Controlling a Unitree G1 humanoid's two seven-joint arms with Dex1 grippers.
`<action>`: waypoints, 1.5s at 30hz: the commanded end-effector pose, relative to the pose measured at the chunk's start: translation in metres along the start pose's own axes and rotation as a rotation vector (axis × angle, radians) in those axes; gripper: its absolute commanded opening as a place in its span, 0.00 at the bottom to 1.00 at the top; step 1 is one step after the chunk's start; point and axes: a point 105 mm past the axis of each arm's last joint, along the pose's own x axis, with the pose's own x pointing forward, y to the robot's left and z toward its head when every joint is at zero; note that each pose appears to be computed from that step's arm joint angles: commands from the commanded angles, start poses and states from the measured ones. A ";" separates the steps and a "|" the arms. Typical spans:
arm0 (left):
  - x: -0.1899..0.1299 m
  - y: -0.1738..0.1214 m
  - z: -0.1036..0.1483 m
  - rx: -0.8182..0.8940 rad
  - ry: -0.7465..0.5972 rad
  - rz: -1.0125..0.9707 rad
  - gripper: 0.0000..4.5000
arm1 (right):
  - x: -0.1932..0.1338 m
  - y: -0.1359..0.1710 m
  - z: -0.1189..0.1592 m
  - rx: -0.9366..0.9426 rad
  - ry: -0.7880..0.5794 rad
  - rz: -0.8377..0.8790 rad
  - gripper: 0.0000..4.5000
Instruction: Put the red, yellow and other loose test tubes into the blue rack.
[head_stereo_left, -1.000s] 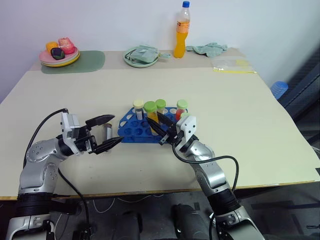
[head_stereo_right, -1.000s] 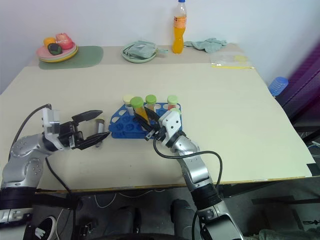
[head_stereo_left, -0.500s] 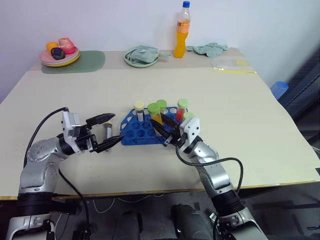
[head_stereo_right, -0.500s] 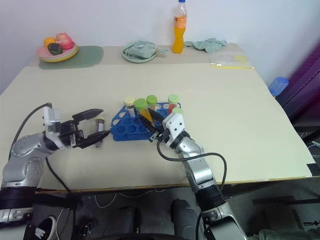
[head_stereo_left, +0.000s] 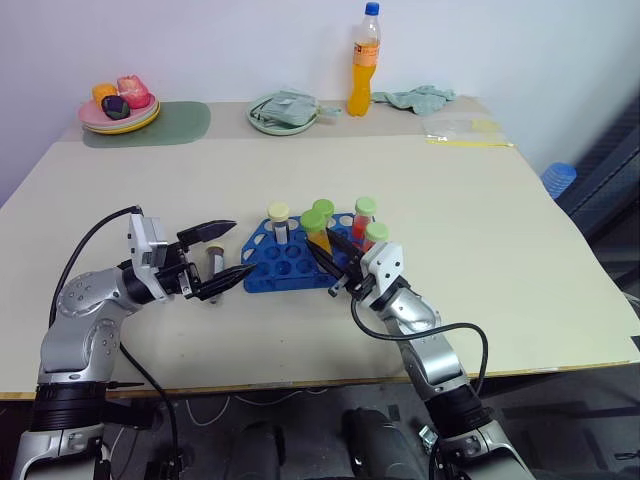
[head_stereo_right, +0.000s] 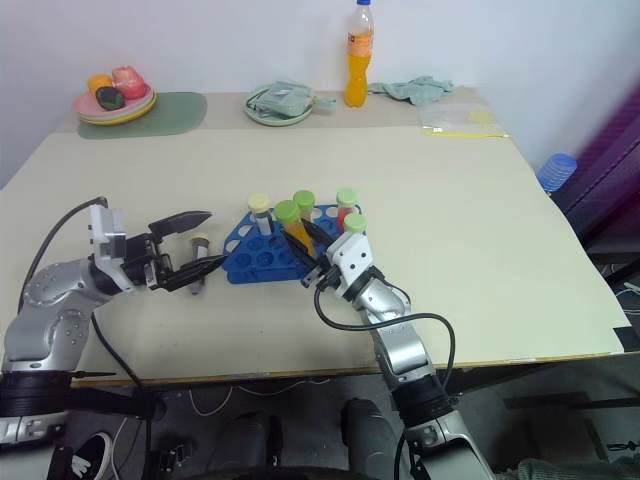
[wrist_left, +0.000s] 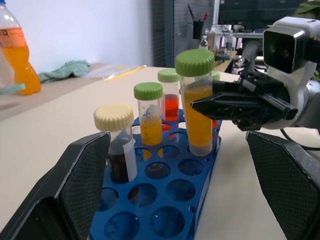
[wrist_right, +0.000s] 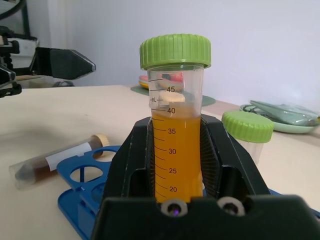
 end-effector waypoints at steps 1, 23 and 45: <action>0.007 -0.004 0.014 0.036 -0.032 -0.020 1.00 | 0.003 -0.001 0.002 0.016 -0.027 -0.030 0.18; 0.022 -0.009 0.029 0.026 -0.030 -0.023 1.00 | 0.000 0.006 0.000 0.021 -0.019 0.001 0.99; -0.002 -0.009 0.015 0.011 0.013 -0.002 1.00 | -0.065 -0.016 0.074 0.040 0.045 0.157 0.99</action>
